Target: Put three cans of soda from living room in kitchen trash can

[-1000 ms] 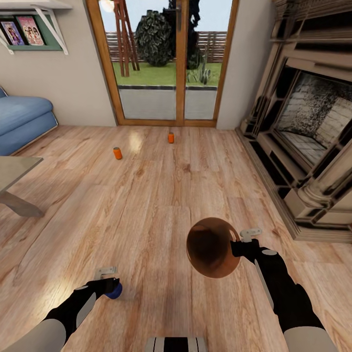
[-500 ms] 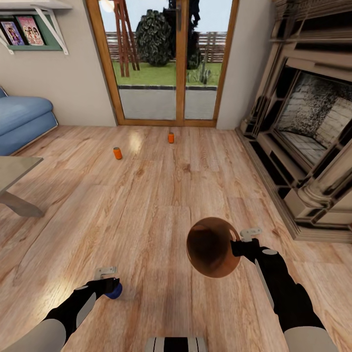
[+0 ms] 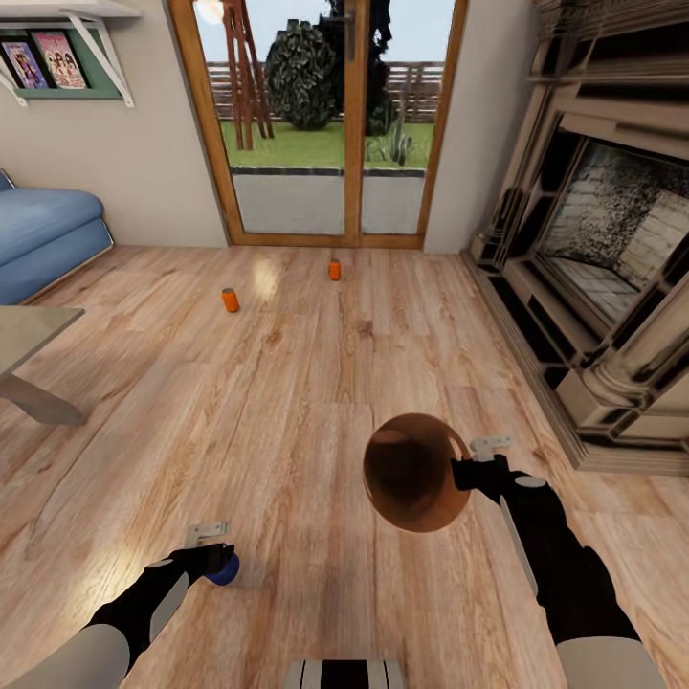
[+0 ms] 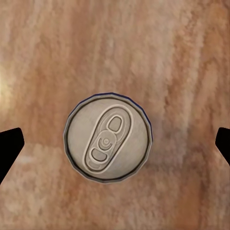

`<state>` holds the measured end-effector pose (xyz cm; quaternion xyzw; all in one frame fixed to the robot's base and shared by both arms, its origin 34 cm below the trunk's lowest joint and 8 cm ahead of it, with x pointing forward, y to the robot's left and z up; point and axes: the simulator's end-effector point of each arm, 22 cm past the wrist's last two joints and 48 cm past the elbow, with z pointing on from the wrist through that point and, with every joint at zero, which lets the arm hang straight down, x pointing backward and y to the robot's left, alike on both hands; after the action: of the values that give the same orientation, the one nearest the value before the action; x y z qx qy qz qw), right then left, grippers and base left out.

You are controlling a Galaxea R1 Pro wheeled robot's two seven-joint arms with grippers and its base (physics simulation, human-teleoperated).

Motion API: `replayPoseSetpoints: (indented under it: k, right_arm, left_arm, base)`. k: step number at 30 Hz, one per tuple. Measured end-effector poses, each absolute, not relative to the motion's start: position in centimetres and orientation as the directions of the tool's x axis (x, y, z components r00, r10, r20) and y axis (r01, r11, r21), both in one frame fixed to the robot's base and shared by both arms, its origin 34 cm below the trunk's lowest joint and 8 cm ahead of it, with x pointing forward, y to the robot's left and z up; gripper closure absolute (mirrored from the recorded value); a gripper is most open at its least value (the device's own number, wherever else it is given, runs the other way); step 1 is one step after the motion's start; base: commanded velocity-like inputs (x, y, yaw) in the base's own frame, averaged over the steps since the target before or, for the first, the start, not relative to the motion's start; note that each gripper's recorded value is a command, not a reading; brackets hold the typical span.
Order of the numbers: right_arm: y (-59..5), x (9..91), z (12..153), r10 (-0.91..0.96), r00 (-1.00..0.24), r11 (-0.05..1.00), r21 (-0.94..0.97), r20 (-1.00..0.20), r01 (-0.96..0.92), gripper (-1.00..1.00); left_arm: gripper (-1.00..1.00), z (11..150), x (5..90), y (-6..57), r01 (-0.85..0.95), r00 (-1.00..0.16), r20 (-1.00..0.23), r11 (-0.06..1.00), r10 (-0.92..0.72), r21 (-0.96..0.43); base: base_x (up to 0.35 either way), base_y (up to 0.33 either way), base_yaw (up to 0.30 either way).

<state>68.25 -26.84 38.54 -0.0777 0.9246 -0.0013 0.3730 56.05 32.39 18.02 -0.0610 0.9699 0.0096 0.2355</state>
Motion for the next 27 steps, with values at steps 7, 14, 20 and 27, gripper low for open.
replayPoseSetpoints:
  k: [7, 14, 20, 27]
  right_arm:
    - [-26.6, 68.6, 39.9, -0.145, -0.703, 0.988, -0.063, -0.696, -0.142, 1.0]
    - [-26.7, 69.1, 41.7, -0.142, -0.69, 0.989, -0.066, -0.71, -0.135, 1.0]
    - [-26.5, 69.9, 43.8, -0.151, -0.673, 0.988, -0.08, -0.724, -0.135, 1.0]
    - [-26.0, 69.6, 45.4, -0.151, -0.686, 0.987, -0.077, -0.711, -0.138, 1.0]
  left_arm:
    - [-1.0, 18.0, 56.1, 32.4, -0.123, -0.881, -0.46, 0.992, -0.114, -0.01]
    - [-1.0, 18.0, 56.1, 32.4, -0.123, -0.88, -0.46, 0.992, -0.114, -0.01]
    - [-1.0, 18.0, 56.1, 32.4, -0.123, -0.881, -0.46, 0.992, -0.114, -0.01]
    - [-1.0, 18.0, 56.0, 32.4, -0.123, -0.881, -0.46, 0.992, -0.114, -0.009]
  base:
    - [0.0, 0.0, 0.0]
    - [0.0, 0.0, 0.0]
    - [0.0, 0.0, 0.0]
    - [0.0, 0.0, 0.0]
